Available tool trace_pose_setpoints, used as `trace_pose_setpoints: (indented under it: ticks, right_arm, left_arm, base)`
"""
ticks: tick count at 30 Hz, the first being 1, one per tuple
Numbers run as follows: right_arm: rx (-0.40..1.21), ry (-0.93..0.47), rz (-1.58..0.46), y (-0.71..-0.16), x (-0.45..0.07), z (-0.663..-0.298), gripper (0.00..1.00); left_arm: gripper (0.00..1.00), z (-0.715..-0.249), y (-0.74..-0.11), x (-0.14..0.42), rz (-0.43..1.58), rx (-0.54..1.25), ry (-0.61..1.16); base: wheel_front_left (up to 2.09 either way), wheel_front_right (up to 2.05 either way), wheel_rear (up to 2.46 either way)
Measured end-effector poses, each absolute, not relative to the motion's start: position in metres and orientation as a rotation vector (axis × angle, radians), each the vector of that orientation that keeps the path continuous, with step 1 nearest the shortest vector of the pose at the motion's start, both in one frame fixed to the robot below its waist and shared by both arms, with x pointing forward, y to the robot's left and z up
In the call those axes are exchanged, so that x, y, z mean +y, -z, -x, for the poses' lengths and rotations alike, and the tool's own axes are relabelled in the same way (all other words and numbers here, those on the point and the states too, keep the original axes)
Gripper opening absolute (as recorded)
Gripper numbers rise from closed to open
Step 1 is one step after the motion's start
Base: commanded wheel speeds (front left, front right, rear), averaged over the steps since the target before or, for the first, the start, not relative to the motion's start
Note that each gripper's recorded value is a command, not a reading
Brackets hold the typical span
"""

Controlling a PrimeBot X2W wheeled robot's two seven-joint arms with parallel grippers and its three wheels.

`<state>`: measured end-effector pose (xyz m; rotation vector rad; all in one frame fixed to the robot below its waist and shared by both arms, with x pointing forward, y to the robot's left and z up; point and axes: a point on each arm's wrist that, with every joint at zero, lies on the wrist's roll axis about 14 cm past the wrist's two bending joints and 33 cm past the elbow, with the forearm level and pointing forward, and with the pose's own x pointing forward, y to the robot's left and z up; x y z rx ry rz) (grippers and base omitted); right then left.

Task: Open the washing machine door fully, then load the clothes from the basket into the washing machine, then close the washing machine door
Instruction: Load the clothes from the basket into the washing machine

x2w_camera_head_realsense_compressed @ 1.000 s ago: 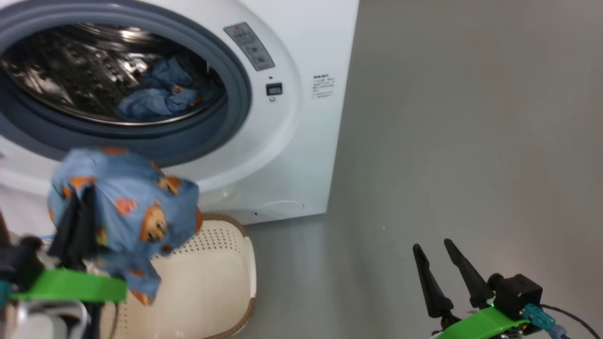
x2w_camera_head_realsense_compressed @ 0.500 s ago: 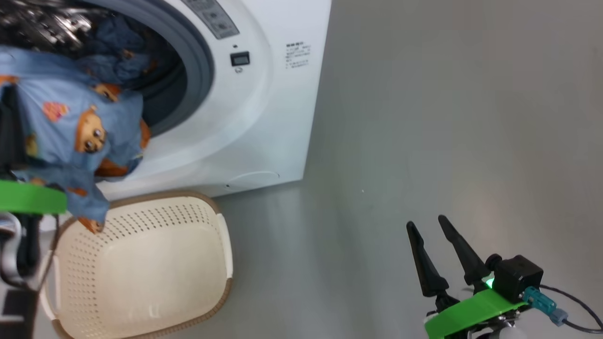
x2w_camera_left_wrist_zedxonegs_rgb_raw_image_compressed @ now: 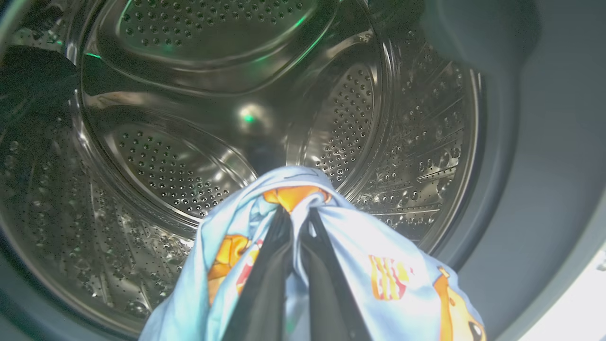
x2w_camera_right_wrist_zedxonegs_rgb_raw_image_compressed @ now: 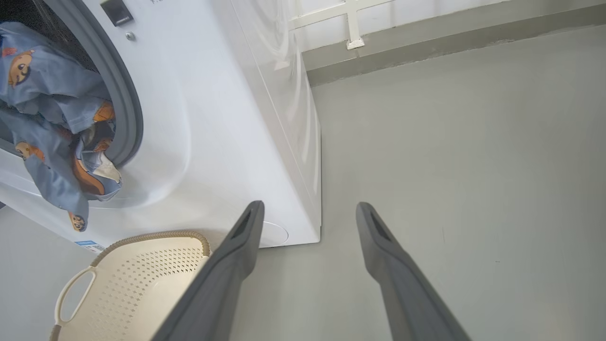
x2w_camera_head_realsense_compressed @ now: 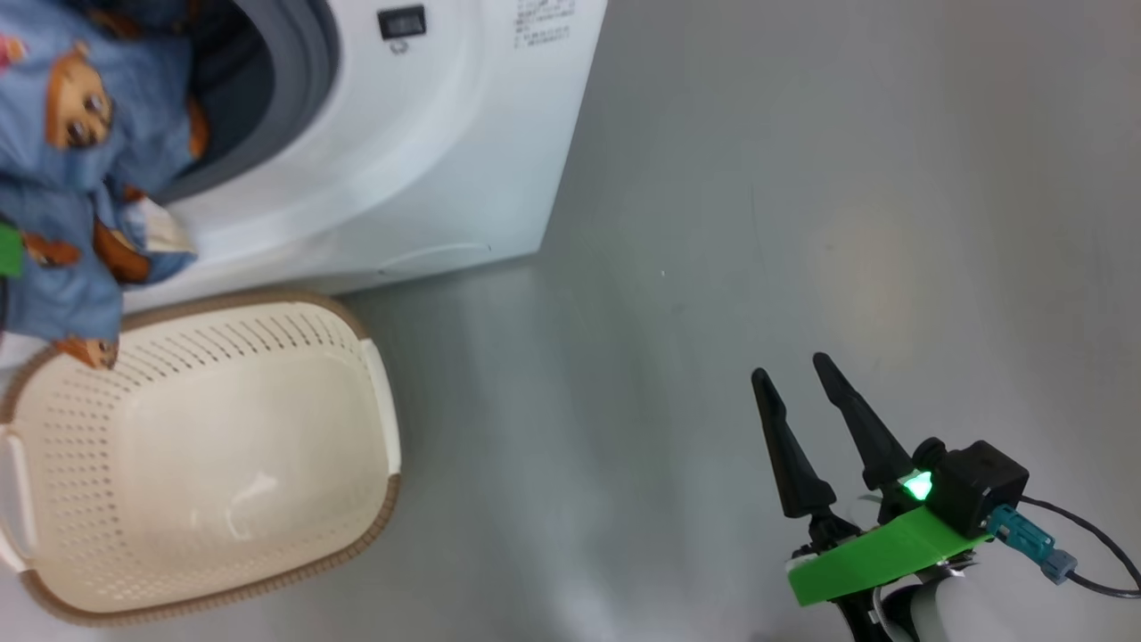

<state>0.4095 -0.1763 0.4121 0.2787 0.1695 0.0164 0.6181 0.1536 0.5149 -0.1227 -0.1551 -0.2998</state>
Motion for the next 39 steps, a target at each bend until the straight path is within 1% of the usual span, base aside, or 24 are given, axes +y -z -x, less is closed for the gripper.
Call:
trace_pose_setpoints:
  ticks: [8,17,24,29,36,39]
  right_arm:
    - [0.240,-0.007,-0.310,-0.383,-0.174,-0.415,1.00]
    - [0.290,0.003,-0.317,-0.363,-0.175,-0.416,1.00]
    - [0.333,0.007,-0.324,-0.348,-0.173,-0.412,1.00]
    - [0.365,0.014,-0.341,-0.338,-0.171,-0.409,1.00]
    - [0.387,0.025,-0.358,-0.331,-0.171,-0.405,1.00]
    - [0.393,0.031,-0.357,-0.330,-0.172,-0.403,1.00]
  left_arm:
    - [0.00,-0.659,-0.488,0.136,0.137,-0.118,0.345]
    - [0.00,-0.686,-0.446,0.122,0.165,-0.036,0.371]
    - [0.00,-0.706,-0.431,0.116,0.147,-0.010,0.389]
    - [0.00,-0.726,-0.441,0.117,0.122,-0.063,0.387]
    - [0.00,-0.745,-0.500,0.116,0.097,-0.285,0.372]
    - [0.00,-0.745,-0.492,0.111,0.092,-0.280,0.371]
  base:
    - [0.00,0.00,0.00]
    - [0.00,0.00,0.00]
    - [0.00,0.00,0.00]
    - [0.00,0.00,0.00]
    - [0.00,0.00,0.00]
    - [0.00,0.00,0.00]
